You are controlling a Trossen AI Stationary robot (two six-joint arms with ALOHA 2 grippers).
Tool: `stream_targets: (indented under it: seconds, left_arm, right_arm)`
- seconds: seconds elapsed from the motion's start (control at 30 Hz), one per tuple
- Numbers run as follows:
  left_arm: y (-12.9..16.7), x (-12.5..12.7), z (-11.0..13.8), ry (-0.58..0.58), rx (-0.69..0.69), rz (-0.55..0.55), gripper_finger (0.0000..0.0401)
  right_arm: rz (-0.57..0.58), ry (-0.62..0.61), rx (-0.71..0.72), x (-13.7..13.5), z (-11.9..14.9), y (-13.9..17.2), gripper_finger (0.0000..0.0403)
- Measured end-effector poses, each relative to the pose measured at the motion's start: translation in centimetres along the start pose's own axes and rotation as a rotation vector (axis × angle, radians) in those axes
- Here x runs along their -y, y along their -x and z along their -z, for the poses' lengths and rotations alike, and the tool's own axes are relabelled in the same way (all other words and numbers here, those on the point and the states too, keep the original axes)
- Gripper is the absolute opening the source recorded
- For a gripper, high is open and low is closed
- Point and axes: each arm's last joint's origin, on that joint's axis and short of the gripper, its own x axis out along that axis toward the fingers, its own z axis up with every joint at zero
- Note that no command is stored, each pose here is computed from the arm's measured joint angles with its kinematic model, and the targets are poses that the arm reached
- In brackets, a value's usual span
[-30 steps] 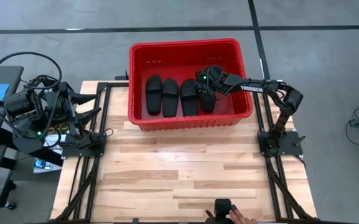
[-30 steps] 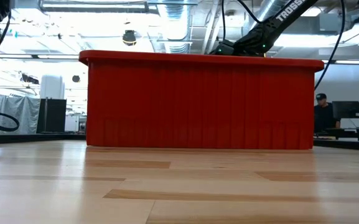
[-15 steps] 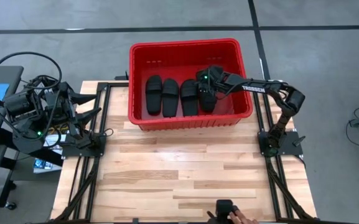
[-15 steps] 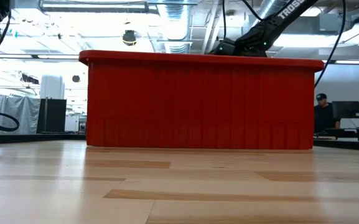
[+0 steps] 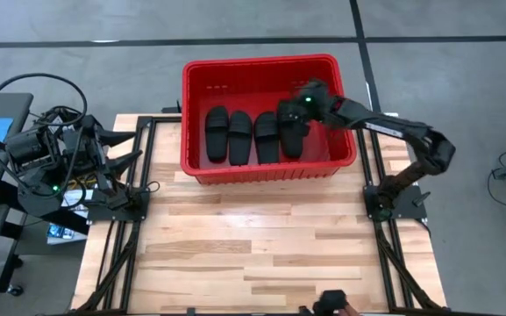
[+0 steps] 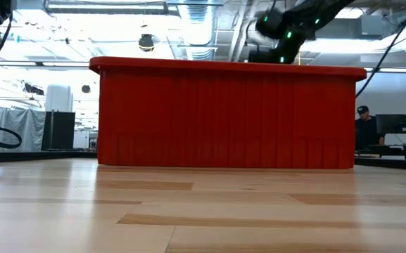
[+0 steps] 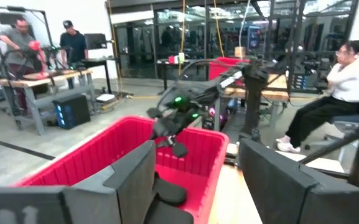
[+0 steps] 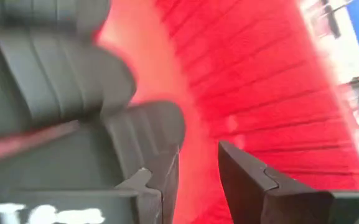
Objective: Pick and place slides into bin
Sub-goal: Return to Home Position
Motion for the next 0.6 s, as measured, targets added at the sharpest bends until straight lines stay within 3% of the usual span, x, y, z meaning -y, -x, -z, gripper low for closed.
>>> stream_targets:
  seconds: [0.33,0.6]
  left_arm:
    - [0.0,-1.7,-1.2,0.020,0.018,-0.014,0.0224]
    - [0.1,-2.6,-2.7,0.085,0.019,-0.013,0.0224]
  right_arm:
    - [0.170,-0.391,0.473,3.6,-1.6,11.7,0.0103]
    - [0.108,-0.681,0.827,4.3,-0.1,20.8,0.0103]
